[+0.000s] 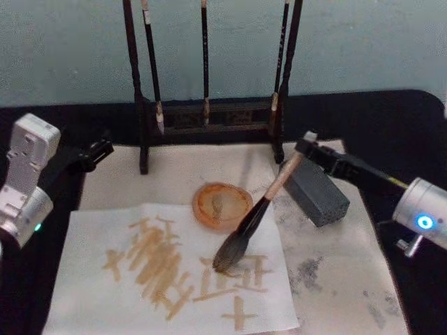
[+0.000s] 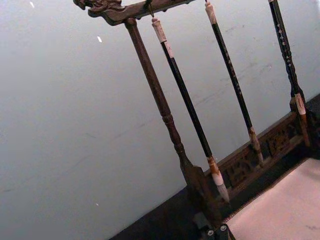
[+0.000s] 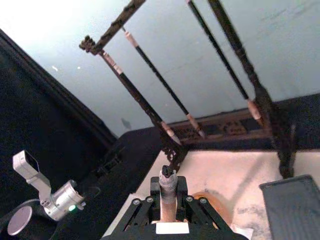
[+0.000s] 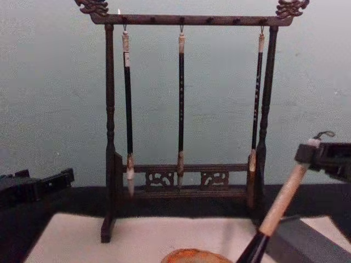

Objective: Pick up the brush from the inkstone, write on the paper, then place the brush back to its original position.

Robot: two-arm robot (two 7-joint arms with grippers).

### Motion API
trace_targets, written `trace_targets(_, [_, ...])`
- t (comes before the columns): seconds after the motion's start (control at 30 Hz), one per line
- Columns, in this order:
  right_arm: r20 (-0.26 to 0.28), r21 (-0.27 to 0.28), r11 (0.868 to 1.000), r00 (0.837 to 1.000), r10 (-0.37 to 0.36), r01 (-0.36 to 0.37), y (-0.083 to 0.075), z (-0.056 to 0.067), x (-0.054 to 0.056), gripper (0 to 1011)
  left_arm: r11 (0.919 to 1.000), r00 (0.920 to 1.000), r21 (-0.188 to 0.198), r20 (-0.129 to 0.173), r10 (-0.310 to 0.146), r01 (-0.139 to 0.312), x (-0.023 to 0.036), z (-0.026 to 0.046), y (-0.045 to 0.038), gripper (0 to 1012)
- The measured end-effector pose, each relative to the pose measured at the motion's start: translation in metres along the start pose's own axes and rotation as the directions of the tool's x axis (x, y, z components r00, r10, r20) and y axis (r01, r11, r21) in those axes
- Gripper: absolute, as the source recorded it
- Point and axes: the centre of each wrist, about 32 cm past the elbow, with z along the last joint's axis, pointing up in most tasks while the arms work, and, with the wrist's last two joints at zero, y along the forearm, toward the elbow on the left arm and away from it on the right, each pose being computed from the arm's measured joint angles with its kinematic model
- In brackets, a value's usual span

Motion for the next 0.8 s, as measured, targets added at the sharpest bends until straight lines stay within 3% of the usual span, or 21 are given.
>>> trace_targets(0.2, [0.003, 0.028, 1.000, 1.000, 0.003, -0.003, -0.008, 0.005, 0.000, 199, 1.0000, 1.0000, 0.000, 0.000, 0.000, 0.000, 0.0000, 0.0000, 0.0000, 1002])
trace_targets(0.43, [0.012, 0.057, 0.998, 0.999, 0.033, -0.034, -0.012, 0.011, -0.009, 199, 1.0000, 1.0000, 0.000, 0.000, 0.000, 0.000, 0.0000, 0.0000, 0.0000, 1002])
trace_targets(0.8, [0.038, 0.039, 0.990, 0.990, 0.132, -0.134, 0.008, 0.010, -0.033, 199, 1.0000, 1.0000, 0.000, 0.000, 0.000, 0.000, 0.0000, 0.0000, 0.0000, 1002])
